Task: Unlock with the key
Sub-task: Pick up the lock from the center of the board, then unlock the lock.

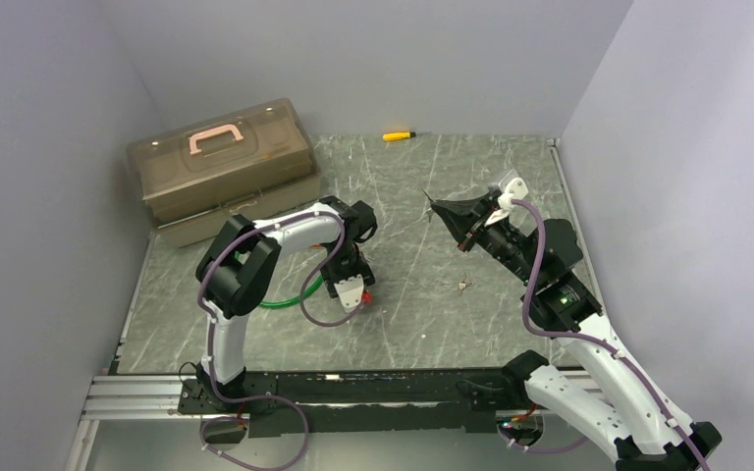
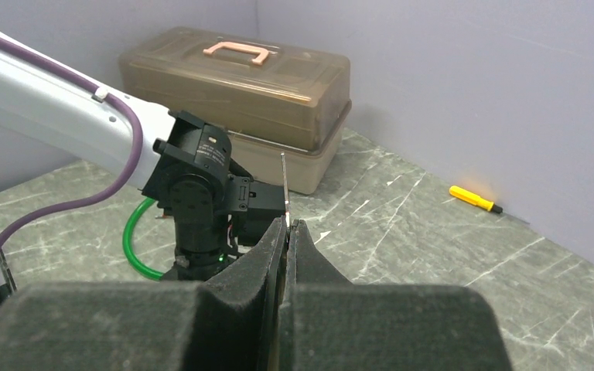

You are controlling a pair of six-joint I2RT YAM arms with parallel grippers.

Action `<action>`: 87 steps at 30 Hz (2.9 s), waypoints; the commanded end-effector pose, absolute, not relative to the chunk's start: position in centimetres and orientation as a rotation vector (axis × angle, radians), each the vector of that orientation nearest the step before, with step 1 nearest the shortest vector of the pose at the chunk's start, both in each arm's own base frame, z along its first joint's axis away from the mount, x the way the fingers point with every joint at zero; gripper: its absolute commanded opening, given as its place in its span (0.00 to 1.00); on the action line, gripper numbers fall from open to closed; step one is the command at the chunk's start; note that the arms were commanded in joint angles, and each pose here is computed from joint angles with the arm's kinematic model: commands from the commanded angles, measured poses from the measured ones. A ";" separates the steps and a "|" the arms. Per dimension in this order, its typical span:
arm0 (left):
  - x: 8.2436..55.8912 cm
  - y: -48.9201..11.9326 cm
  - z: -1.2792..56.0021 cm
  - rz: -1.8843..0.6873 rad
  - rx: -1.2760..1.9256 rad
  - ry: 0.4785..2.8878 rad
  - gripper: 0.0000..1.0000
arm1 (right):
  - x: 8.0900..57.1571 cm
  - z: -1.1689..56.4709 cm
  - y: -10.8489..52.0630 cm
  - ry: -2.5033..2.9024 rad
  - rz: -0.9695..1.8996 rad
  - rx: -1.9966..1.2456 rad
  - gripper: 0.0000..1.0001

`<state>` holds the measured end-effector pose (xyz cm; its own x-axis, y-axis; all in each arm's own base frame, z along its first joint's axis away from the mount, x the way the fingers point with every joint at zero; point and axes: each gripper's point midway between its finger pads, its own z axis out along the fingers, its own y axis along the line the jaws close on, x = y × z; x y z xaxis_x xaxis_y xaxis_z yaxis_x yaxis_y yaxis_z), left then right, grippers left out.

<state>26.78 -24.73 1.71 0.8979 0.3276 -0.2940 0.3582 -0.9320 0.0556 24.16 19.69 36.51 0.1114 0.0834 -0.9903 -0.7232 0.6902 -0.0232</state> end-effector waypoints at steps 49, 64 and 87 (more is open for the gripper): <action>25.7 -20.3 42.4 0.613 1.451 0.551 0.00 | 19.5 35.7 29.6 1.736 1.207 -0.947 0.00; 25.5 -23.7 40.1 0.558 1.551 0.504 0.00 | 21.3 34.9 30.0 1.798 1.164 -0.880 0.00; 26.1 -23.5 38.0 0.630 1.605 0.503 0.00 | 22.7 34.3 29.2 1.860 1.076 -0.790 0.00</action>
